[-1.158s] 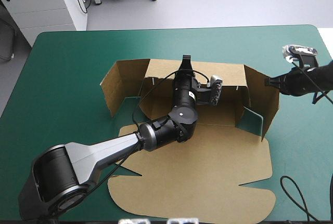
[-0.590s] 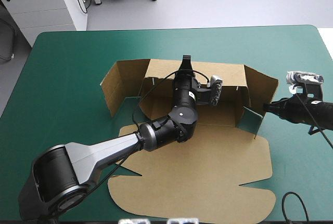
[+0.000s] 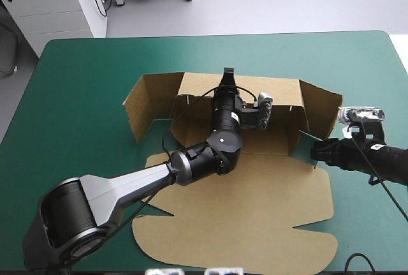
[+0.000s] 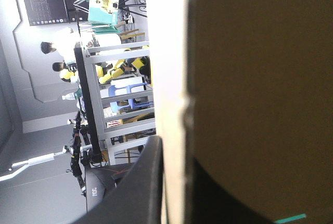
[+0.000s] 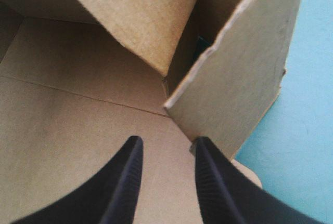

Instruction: Fold the box

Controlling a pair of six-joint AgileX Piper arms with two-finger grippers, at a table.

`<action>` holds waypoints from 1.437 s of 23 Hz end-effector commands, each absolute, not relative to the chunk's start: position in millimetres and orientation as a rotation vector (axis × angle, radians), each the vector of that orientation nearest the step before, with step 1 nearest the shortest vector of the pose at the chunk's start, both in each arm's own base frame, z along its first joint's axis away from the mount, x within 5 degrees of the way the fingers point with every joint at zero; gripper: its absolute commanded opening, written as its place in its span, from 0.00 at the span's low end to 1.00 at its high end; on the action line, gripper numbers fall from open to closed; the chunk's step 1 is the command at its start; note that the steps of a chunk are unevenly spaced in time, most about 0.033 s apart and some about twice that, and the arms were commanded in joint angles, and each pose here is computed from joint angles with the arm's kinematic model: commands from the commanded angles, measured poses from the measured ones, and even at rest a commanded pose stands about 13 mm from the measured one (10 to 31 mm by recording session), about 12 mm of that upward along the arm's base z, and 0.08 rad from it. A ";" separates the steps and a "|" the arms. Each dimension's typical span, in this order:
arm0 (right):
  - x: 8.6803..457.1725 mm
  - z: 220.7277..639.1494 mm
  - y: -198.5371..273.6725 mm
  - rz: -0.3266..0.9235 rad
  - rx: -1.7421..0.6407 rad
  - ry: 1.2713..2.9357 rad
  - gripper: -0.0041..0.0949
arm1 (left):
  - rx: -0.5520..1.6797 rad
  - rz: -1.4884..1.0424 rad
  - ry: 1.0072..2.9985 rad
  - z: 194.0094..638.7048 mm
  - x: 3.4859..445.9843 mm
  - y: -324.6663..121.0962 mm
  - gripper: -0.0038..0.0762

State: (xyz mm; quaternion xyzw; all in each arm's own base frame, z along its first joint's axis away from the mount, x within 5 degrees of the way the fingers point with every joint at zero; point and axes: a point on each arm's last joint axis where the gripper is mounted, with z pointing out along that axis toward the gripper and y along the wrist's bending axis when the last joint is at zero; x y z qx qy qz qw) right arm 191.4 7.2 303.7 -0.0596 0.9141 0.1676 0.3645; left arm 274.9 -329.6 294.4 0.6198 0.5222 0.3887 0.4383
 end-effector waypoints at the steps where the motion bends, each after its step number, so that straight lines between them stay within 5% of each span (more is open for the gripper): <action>1: 192.7 315.6 11.8 0.436 -0.163 2.285 0.47 | 1.482 0.920 1.279 319.7 266.9 -327.2 0.04; 8: 206.1 324.8 -3.7 0.221 -0.084 2.132 0.45 | 1.481 0.922 1.281 319.7 267.0 -327.0 0.04; 10: 212.5 327.4 -9.1 0.167 -0.042 2.076 0.37 | 1.484 0.916 1.277 319.7 266.9 -327.5 0.04; 12: 220.0 318.9 -10.3 0.173 -0.039 2.115 0.05 | 1.485 0.913 1.275 319.6 266.8 -327.9 0.04; 13: 222.1 314.7 -10.0 0.184 -0.046 2.142 0.03 | 1.484 0.914 1.276 319.7 266.8 -327.7 0.04; 33: 230.0 298.9 -8.4 0.237 -0.061 2.238 0.04 | 1.471 0.906 1.283 320.0 266.9 -327.8 0.04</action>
